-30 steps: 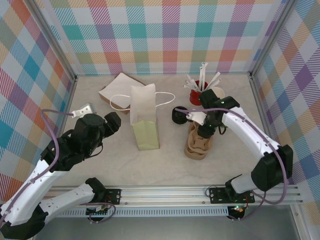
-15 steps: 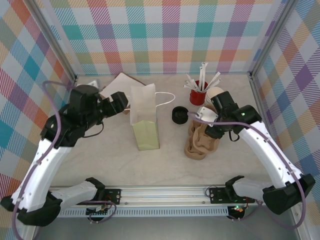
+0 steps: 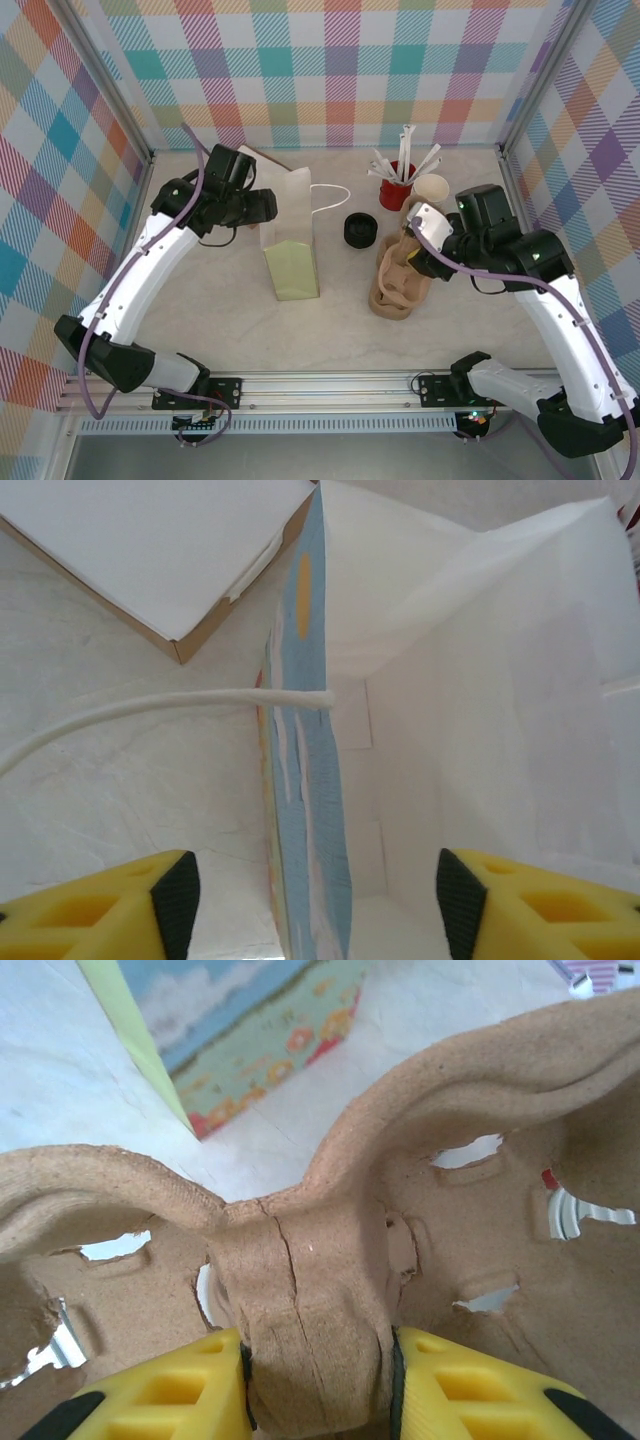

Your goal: Pack the takeout coffee

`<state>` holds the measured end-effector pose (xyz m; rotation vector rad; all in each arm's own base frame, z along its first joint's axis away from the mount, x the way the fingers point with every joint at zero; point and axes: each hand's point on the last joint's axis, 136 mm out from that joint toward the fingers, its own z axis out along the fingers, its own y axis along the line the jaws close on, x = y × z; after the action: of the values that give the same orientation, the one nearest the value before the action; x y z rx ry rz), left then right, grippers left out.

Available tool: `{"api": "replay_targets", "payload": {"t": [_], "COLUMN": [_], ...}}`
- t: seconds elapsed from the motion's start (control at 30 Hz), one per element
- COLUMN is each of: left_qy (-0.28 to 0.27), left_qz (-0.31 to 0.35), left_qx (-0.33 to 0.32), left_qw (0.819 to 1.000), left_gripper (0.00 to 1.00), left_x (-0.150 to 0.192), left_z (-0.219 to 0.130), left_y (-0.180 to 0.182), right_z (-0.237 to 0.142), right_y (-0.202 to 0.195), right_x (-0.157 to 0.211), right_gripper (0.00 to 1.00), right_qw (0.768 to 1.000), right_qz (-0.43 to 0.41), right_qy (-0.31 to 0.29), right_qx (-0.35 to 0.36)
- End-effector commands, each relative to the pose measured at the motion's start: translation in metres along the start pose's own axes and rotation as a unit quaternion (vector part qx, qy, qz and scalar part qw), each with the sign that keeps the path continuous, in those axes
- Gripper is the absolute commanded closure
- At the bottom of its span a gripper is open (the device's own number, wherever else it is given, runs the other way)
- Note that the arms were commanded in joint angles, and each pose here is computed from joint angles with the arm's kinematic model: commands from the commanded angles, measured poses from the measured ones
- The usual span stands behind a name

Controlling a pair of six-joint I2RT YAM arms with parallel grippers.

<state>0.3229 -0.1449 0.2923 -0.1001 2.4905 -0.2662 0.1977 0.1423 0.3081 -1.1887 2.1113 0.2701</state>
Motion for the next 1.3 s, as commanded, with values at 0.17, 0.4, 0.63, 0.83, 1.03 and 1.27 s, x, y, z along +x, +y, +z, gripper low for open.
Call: {"api": "replay_targets", "payload": {"t": [0.17,0.4,0.63,0.83,1.03,1.27], "left_qy": [0.016,0.013,0.010,0.007,0.008,0.017], "left_qz": [0.028,0.041,0.040,0.029,0.019,-0.001], "left_qx": [-0.002,0.039,0.120,0.178,0.210,0.226], "left_qw": [0.999,0.998,0.992,0.984,0.978,0.974], "left_gripper": [0.53,0.86,1.00,1.00,1.00,1.00], "left_x": [0.000,0.000,0.003,0.007,0.013,0.020], "left_z": [0.015,0.012,-0.002,-0.021,-0.032,-0.033], "left_y": [0.000,-0.014,-0.039,-0.062,-0.085,-0.099], "right_z": [-0.032,-0.047,-0.042,-0.029,-0.013,0.012], "right_y": [0.022,0.031,0.034,0.031,0.036,0.048], "right_x": [-0.066,-0.119,-0.148,-0.155,-0.168,-0.168], "right_gripper": [0.65,0.66,0.67,0.67,0.68,0.68], "right_qw": [0.987,0.964,0.943,0.943,0.934,0.925], "right_qz": [-0.005,0.003,0.038,0.050,0.066,0.107], "right_qy": [-0.142,-0.221,-0.252,-0.240,-0.235,-0.198], "right_qx": [-0.075,-0.146,-0.214,-0.226,-0.260,-0.306]}}
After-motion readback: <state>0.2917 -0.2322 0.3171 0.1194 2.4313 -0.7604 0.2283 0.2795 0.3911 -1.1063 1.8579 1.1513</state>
